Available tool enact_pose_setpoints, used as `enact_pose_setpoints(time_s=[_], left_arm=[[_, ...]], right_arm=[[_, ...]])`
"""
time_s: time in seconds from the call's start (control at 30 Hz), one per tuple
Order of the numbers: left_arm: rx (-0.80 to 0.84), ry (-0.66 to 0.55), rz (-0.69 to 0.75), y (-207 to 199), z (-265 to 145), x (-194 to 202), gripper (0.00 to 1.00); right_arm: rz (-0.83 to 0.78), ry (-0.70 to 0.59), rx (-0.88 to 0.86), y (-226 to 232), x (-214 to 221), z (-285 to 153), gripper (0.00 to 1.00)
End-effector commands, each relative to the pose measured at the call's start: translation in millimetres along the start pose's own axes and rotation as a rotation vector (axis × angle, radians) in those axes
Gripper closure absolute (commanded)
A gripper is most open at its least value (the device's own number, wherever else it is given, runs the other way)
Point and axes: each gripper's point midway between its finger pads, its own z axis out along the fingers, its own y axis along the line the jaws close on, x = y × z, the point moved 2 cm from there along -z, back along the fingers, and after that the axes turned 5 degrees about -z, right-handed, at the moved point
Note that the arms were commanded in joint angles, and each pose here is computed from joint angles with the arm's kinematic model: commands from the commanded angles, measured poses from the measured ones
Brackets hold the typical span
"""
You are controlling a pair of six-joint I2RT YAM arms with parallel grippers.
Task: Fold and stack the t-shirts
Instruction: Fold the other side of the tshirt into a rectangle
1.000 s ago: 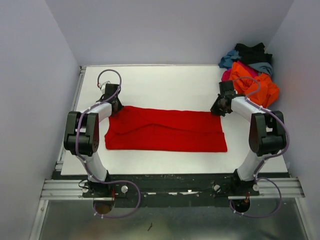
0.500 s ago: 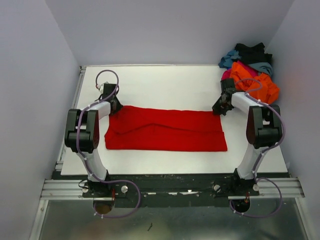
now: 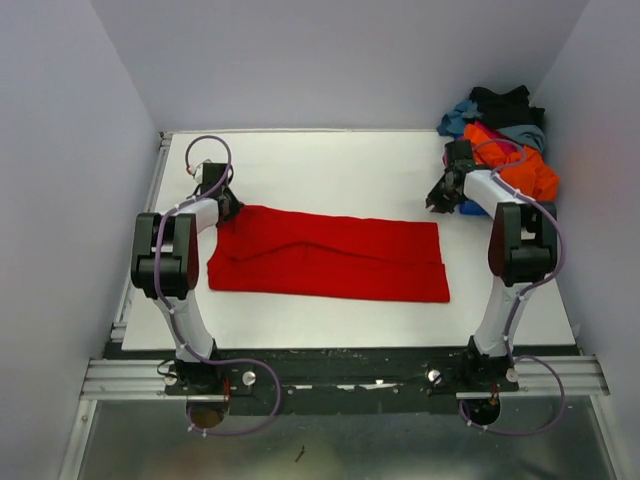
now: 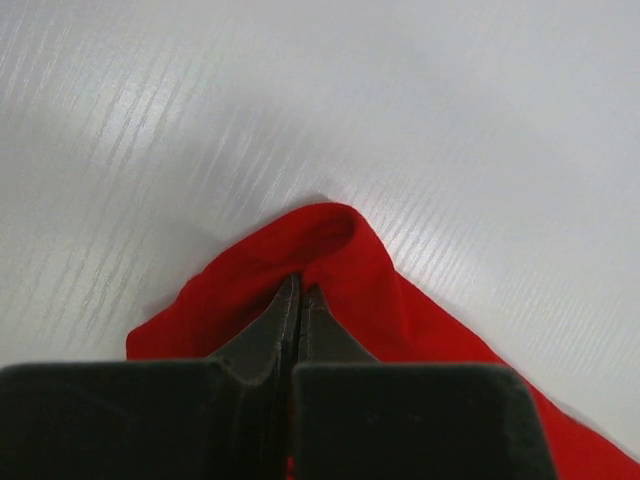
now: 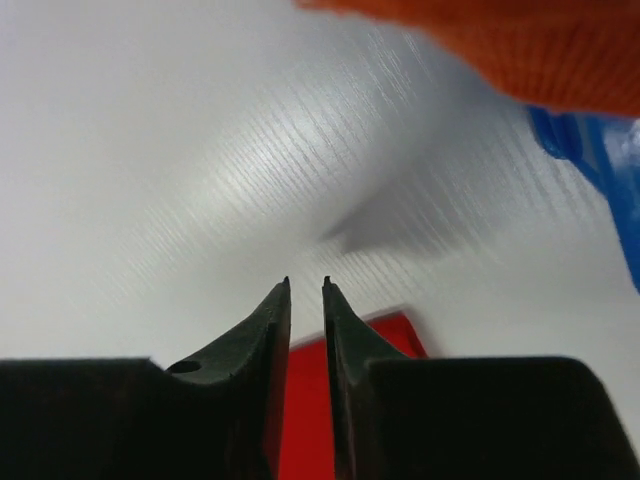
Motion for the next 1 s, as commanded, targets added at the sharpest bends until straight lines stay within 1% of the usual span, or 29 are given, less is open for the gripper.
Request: enact_pose_setpoints(time_s=[0.0, 0.07, 0.1, 0.13, 0.23, 0.27, 0.3, 0.33, 0.47, 0.5, 0.57, 0.6, 0.63, 0.67, 0.7, 0.73, 0.77, 0.8, 0.97], left_arm=[[0.015, -0.035, -0.026, 3, -10, -6, 0.98], [0.025, -0.040, -0.028, 0, -12, -8, 0.97], [0.028, -0.044, -0.028, 0, -13, -9, 0.96], [0.033, -0.050, -0.027, -2, -15, -11, 0.91], [0.055, -0.075, -0.025, -5, -22, -16, 0.75], [0.063, -0.086, -0.025, -6, -25, -18, 0.71], [0.066, -0.094, -0.024, -7, -28, -20, 0.71], [0.065, -0.103, -0.022, -7, -30, -22, 0.70], [0.062, -0.146, -0.013, -9, -41, -35, 0.68], [0.066, -0.156, -0.010, -11, -44, -39, 0.67], [0.072, -0.165, -0.007, -14, -48, -43, 0.67], [0.074, -0.167, -0.006, -15, -49, -44, 0.67], [0.079, -0.169, -0.003, -15, -49, -45, 0.67], [0.082, -0.168, -0.001, -16, -48, -45, 0.67], [0.080, -0.162, 0.003, -16, -45, -44, 0.67], [0.081, -0.158, 0.005, -17, -44, -44, 0.67], [0.085, -0.149, 0.008, -18, -41, -43, 0.67], [0.077, -0.147, -0.008, -11, -37, -49, 0.68], [0.095, -0.107, -0.004, -16, -23, -45, 0.68]], right_arm=[[-0.058, -0.060, 0.027, -15, -4, -18, 0.63], [-0.066, -0.058, 0.049, -25, 4, -22, 0.62], [-0.073, -0.051, 0.056, -29, 10, -22, 0.56], [-0.076, -0.046, 0.059, -32, 14, -23, 0.53], [-0.092, -0.016, 0.062, -42, 30, -19, 0.52], [-0.096, -0.007, 0.062, -43, 34, -16, 0.52], [-0.098, 0.008, 0.067, -45, 38, -13, 0.53], [-0.098, 0.019, 0.076, -46, 39, -11, 0.58], [-0.100, 0.027, 0.077, -41, 32, -8, 0.56], [-0.099, 0.042, 0.088, -42, 33, -6, 0.60], [-0.098, 0.047, 0.091, -41, 33, -6, 0.63], [-0.093, 0.046, 0.092, -42, 34, -6, 0.69], [-0.089, 0.041, 0.095, -42, 34, -6, 0.80], [-0.090, 0.043, 0.098, -42, 34, -6, 0.88], [-0.091, 0.038, 0.102, -42, 31, -7, 0.90], [-0.094, 0.037, 0.106, -42, 30, -7, 0.96], [-0.098, 0.035, 0.114, -42, 28, -8, 0.98], [-0.100, 0.030, 0.112, -41, 25, -9, 1.00], [-0.105, 0.002, 0.123, -33, 7, -8, 0.99]])
